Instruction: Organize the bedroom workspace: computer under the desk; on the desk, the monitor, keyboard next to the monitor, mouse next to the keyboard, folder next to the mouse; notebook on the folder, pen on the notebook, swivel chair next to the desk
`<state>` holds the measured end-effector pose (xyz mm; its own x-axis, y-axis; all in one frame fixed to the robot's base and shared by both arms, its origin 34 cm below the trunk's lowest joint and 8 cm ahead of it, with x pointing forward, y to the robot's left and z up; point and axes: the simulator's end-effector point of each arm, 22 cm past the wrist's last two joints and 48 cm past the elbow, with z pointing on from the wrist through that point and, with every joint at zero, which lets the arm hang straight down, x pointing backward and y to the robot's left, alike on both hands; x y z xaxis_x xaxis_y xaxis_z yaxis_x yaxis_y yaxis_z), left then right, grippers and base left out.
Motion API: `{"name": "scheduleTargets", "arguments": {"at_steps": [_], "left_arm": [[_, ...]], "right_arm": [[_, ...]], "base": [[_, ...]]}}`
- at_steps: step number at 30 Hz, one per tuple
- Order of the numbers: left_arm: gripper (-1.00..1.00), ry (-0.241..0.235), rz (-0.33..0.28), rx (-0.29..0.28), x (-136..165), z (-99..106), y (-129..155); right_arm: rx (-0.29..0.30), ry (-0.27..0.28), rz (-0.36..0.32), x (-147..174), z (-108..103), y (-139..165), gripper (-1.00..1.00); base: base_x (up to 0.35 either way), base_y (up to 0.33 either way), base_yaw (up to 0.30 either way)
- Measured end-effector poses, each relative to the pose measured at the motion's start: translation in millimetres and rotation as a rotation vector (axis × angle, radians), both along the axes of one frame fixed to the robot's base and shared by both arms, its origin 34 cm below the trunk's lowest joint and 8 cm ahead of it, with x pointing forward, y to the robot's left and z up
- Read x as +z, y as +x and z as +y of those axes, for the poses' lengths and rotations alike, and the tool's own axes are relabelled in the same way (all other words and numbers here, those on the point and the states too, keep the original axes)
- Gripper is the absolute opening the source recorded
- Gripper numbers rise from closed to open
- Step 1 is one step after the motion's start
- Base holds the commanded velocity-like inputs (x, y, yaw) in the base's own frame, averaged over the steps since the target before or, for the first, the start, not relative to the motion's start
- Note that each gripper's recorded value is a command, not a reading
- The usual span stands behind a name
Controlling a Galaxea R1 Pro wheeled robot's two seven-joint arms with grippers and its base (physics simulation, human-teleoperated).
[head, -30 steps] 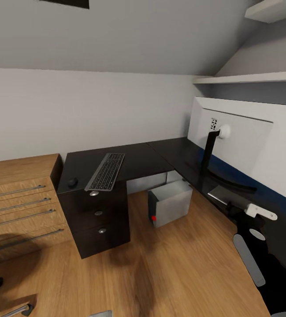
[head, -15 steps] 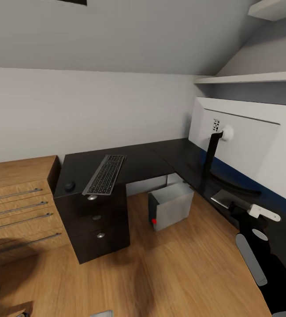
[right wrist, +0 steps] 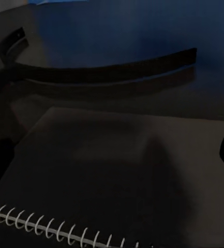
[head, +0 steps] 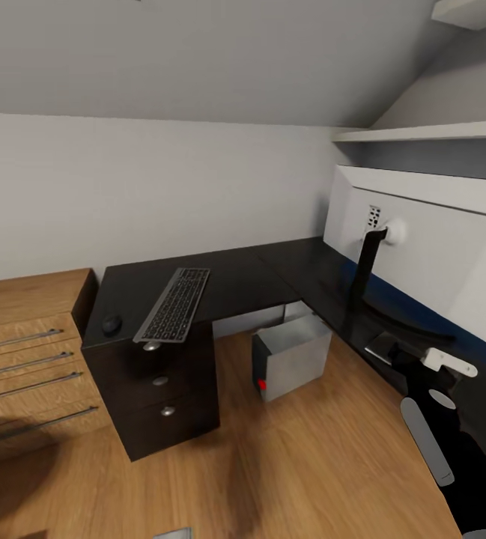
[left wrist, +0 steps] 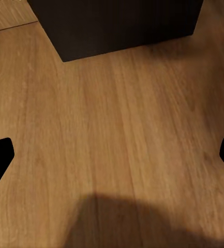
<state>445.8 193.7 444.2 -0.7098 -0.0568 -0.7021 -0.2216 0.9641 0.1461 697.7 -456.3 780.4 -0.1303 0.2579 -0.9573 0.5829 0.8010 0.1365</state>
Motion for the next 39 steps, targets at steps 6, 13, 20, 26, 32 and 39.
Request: {"name": "scheduleTargets", "arguments": {"at_steps": [6,13,20,26,32,39], "left_arm": [[1.0,0.001,0.001,-0.001,0,0,-1],[1.0,0.0,0.002,-0.002,-1,-1,-1],[1.0,0.0,0.002,-0.003,-1,-1,-1],[1.0,0.001,0.001,-0.003,0,-1,0],[1.0,-0.001,0.001,-0.005,0,-2,0],[1.0,-0.001,0.001,-0.006,0,-3,-1]], "right_arm": [[-0.007,0.002,0.01,-4,-3,-2,1.0],[-0.048,0.016,0.034,-15,-20,-8,1.0],[-0.076,0.03,0.074,-34,-32,-15,1.0],[-0.081,0.028,0.09,-40,-34,-16,1.0],[-0.083,0.027,0.092,-41,-35,-16,1.0],[-0.083,0.026,0.093,-41,-35,-15,1.0]], "base": [[0.159,0.0,0.0],[0.087,0.0,0.0],[0.01,0.0,0.0],[0.001,0.0,0.0],[0.0,0.0,0.0],[0.0,0.0,0.0]]}}
